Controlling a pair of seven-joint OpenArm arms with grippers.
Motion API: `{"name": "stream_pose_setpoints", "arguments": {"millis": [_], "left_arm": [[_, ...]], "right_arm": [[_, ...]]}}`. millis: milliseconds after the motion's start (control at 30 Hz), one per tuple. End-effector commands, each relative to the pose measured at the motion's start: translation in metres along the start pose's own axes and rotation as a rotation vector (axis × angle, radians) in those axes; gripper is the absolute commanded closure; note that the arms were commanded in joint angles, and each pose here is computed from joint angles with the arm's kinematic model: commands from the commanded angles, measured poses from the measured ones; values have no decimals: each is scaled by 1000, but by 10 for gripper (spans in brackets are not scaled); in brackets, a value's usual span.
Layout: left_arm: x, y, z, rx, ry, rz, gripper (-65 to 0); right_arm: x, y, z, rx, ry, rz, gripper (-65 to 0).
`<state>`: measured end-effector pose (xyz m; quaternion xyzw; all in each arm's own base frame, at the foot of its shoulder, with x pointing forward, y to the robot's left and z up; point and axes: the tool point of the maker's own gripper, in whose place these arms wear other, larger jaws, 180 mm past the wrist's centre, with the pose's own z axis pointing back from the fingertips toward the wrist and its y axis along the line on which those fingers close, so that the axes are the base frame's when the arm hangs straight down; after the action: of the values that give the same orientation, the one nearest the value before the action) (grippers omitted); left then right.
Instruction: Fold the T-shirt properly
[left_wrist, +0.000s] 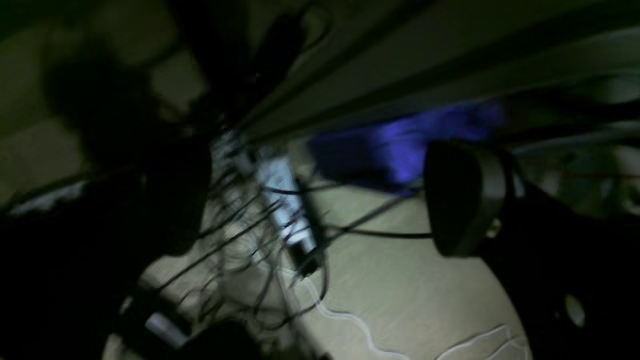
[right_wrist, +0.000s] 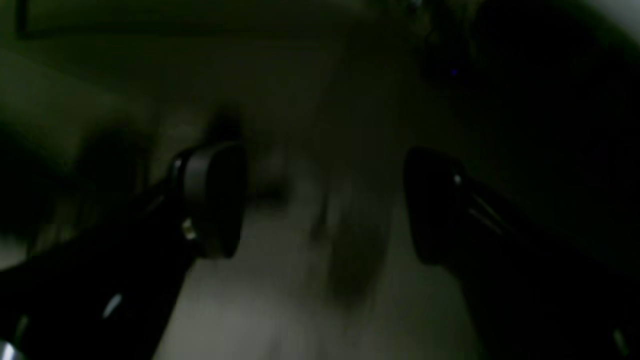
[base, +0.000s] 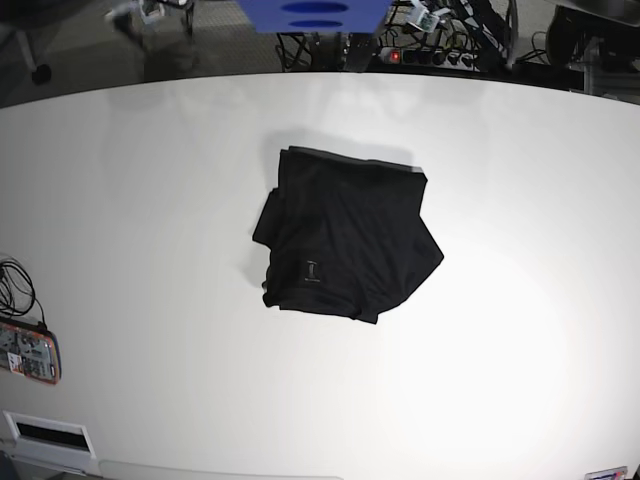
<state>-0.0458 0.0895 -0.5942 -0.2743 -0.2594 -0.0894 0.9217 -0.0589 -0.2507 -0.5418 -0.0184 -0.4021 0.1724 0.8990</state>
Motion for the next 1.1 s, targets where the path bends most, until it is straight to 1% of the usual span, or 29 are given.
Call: {"name": "stream_pose_setpoints", "arguments": {"millis": [0,67,133,200,233,267,300,333,400,433,500,533,567,667,733,900,967,1067], "left_arm": [[-6,-5,6,-11,-1,9,-650],[0,-3,1,-14,-5,-8,-650],[-2,0,-4,-19,44,-36,-650],[-18,3,-7,-19,160,-57,-650],[-30,5,-6,-18,242,-66,-650],[-39,7,-5,-16,313,-76,-650],[-49,11,-4,-11,405,-87,-650],[-61,14,0,-6,502,-94,-650],[-74,27,9,14,688,-120,-650],[-68,36,6,22,732,-151,-650],[-61,45,3,22,798,-214,-650],[-61,48,4,21,826,-235,-650],[-61,49,6,18,861,-255,-650],[-60,50,6,9,935,-302,-650],[-62,49,7,2,963,-321,-650],[-63,44,5,-23,989,-371,-650],[-63,37,1,-44,991,-393,-650],[-65,39,4,-57,1009,-432,-650]], "right_arm": [[-4,-1,10,7,6,6,-466],[-1,6,-5,-2,3,-18,-466],[7,9,-19,-9,-20,-31,-466],[13,7,-29,-10,-31,-28,-466],[8,8,-31,-9,-2,-29,-466],[-5,8,-29,-9,67,-30,-466],[-24,12,-24,-5,170,-38,-466],[-47,14,-16,-2,295,-40,-466],[-95,14,-1,0,611,-43,-466],[-110,17,3,1,751,-50,-466],[-123,24,4,7,966,-69,-466],[-124,28,2,11,1032,-77,-466],[-121,31,-4,14,1074,-86,-466],[-96,42,-46,19,1002,-115,-466],[-87,58,-57,39,972,-128,-466],[-79,84,-65,74,952,-150,-466],[-75,95,-68,88,946,-161,-466],[-73,102,-69,98,943,-166,-466]]}}
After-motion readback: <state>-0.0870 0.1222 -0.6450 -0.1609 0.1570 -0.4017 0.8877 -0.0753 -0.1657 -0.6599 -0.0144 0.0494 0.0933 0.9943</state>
